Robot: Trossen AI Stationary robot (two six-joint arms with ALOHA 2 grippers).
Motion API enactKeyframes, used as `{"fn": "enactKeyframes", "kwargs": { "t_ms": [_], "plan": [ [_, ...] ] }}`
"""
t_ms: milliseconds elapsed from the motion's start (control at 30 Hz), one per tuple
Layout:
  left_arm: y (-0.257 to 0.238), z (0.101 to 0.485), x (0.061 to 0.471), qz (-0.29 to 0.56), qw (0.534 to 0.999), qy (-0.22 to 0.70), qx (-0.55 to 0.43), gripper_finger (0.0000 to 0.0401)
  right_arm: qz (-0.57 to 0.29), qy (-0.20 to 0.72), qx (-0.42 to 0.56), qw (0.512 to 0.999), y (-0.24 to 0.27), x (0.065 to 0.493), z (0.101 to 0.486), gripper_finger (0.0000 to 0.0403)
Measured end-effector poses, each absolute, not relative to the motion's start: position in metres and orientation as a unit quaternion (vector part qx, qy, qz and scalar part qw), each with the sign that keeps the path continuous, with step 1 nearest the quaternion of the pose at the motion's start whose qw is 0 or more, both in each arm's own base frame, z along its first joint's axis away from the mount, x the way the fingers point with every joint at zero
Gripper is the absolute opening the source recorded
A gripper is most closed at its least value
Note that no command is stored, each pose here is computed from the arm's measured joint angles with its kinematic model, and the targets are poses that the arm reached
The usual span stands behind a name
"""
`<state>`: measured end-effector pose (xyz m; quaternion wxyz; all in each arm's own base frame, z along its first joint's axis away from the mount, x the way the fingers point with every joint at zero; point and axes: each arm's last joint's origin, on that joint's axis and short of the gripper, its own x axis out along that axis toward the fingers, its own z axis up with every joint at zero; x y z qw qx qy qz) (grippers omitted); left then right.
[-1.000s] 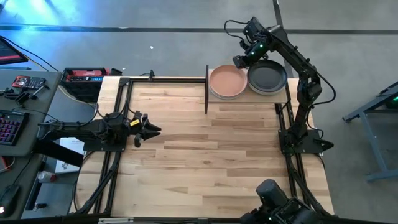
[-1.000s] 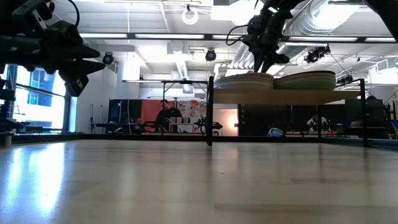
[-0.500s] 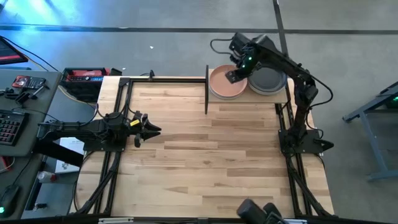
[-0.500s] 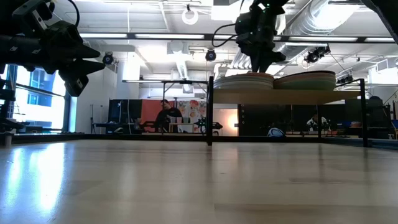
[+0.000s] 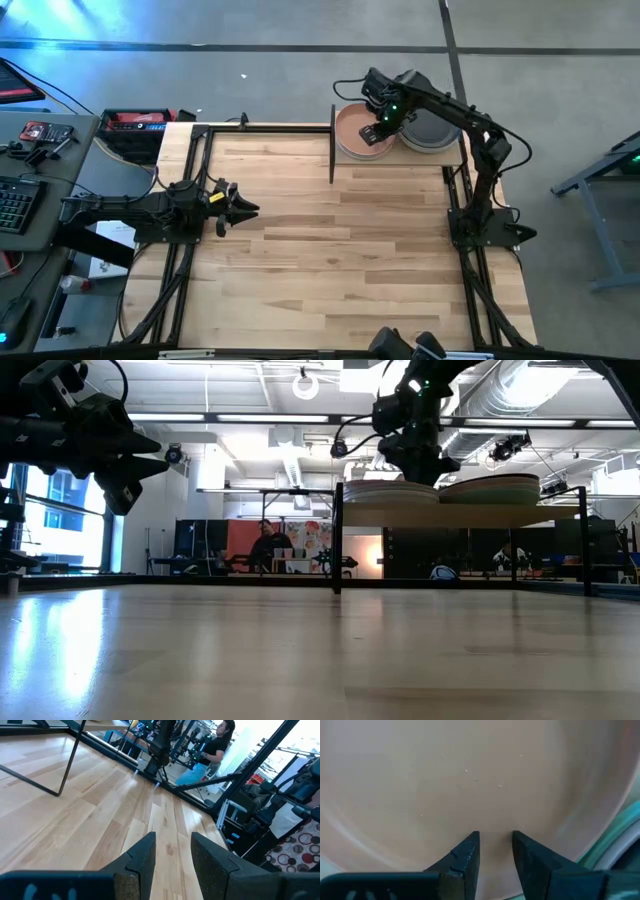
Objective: Place and stack plates onto a shelf
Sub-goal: Stack the light orange plate on top of the blue plate on the shelf, then return to Home Position
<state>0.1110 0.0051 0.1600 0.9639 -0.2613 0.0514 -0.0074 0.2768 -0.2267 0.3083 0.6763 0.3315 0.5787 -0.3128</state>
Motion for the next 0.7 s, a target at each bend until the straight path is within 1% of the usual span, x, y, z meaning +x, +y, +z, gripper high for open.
{"fn": "enactKeyframes", "kwargs": {
  "t_ms": [200,367,533,600,700],
  "plan": [
    [0.005,0.160,0.111,-0.008,0.964,0.052,-0.261,0.0113,-0.308,0.575,0.337,0.679,-0.226,0.277,0.310,0.0108],
    [0.005,0.160,0.111,-0.008,0.964,0.051,-0.261,0.0113,-0.326,0.556,0.322,0.693,-0.228,0.278,0.329,0.0108],
    [0.005,0.160,0.111,-0.008,0.964,0.051,-0.261,0.0113,-0.327,0.542,0.319,0.705,-0.225,0.281,0.339,0.0108],
    [0.005,0.160,0.111,-0.008,0.964,0.051,-0.261,0.0113,-0.313,0.542,0.319,0.711,-0.220,0.285,0.342,0.0108],
    [0.005,0.160,0.111,-0.008,0.964,0.051,-0.261,0.0113,-0.269,0.542,0.314,0.732,-0.207,0.294,0.349,0.0108]
  ]
}}
